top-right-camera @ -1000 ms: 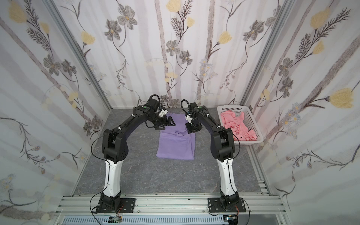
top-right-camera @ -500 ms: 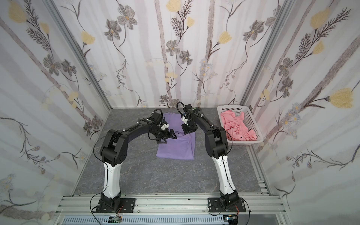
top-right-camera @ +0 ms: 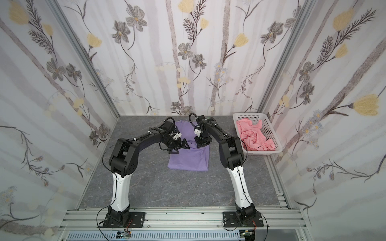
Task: Fold and stack t-shirts
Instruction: Smooth out the T-shirt at the center of the board.
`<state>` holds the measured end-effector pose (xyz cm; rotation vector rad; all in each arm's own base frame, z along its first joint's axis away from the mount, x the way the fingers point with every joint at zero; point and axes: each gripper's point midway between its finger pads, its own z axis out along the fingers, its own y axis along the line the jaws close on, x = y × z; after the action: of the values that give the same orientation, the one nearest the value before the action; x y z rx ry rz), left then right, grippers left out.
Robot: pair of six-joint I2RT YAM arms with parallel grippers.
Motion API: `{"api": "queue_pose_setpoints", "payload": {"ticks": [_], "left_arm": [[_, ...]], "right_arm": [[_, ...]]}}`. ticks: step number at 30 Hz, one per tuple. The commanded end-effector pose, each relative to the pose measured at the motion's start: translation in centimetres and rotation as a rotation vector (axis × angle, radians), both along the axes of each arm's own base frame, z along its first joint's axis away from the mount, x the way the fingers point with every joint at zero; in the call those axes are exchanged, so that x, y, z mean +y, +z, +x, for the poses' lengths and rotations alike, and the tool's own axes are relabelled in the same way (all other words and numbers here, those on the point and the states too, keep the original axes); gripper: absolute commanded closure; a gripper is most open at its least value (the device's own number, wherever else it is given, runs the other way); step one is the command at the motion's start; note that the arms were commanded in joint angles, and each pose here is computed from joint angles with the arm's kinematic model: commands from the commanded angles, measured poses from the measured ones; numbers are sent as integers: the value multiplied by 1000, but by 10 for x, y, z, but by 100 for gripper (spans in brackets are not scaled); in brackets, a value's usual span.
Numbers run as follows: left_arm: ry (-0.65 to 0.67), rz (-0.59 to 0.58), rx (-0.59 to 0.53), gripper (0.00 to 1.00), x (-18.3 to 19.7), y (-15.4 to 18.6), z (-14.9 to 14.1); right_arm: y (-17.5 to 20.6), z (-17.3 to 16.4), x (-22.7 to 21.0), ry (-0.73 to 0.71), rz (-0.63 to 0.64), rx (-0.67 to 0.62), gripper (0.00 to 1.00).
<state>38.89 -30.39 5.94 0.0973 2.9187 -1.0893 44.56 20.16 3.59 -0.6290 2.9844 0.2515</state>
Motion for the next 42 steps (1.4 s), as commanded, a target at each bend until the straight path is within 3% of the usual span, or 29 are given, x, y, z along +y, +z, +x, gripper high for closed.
{"api": "queue_pose_setpoints", "payload": {"ticks": [1,2,3,16,23,24,27,29,37,42], "left_arm": [[-3,7,-7,0,0,0,2],[-2,9,-10,0,1,0,2],[-3,8,-13,0,0,1,2],[1,19,-17,0,3,-2,0],[-1,24,-31,0,3,0,1],[1,22,-31,0,3,1,2],[-1,16,-48,0,0,8,7],[-4,16,-55,0,-1,10,10],[-12,14,-52,0,-4,10,13],[-11,16,-46,0,-6,8,12]], "right_arm": [[-1,-4,-1,13,-8,15,87],[-3,-3,-2,10,-17,16,99],[-4,-1,-3,11,-24,11,100],[65,49,-12,-11,-63,-233,100],[62,58,-23,-64,-110,-247,100],[61,55,-21,-67,-87,-227,98],[59,40,-9,-49,-8,-166,66],[54,30,-8,-34,6,-133,57],[28,-7,-9,-17,40,7,53],[18,-13,-8,-3,32,33,54]]}}
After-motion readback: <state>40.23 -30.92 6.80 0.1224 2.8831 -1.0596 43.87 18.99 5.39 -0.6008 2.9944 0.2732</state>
